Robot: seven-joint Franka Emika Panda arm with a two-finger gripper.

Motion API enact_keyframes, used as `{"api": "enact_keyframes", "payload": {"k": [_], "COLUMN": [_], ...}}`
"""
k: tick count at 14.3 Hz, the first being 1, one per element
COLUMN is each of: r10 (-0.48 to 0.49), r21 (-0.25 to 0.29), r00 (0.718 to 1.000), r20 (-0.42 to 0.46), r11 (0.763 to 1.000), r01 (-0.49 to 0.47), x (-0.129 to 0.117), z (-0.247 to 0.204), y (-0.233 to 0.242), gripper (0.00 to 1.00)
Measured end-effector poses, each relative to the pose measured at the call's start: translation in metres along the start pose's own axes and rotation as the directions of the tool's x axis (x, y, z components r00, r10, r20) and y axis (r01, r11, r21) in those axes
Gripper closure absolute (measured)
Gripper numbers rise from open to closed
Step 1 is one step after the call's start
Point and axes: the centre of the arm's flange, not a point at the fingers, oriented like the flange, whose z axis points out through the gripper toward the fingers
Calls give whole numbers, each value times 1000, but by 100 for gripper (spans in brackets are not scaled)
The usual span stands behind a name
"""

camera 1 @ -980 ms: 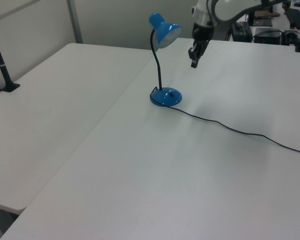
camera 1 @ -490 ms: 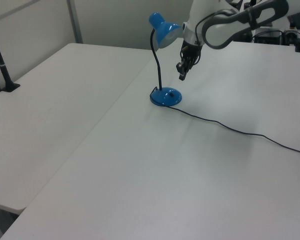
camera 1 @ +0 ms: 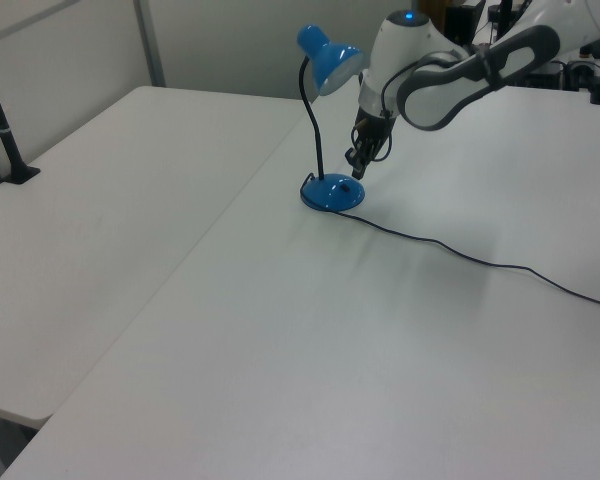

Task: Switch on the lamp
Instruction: 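Move the gripper down toward the switch on the blue lamp base, then press the switch on the lamp base with the gripper fingertips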

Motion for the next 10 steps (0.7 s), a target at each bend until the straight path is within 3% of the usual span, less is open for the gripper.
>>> {"api": "enact_keyframes", "payload": {"k": [10], "r10": [-13], "r21": [-1], "r00": [995], "r20": [-95], "r11": [1000], "r01": [13], "x": [8], "z": [9], "y": [-6], "gripper": [99]}}
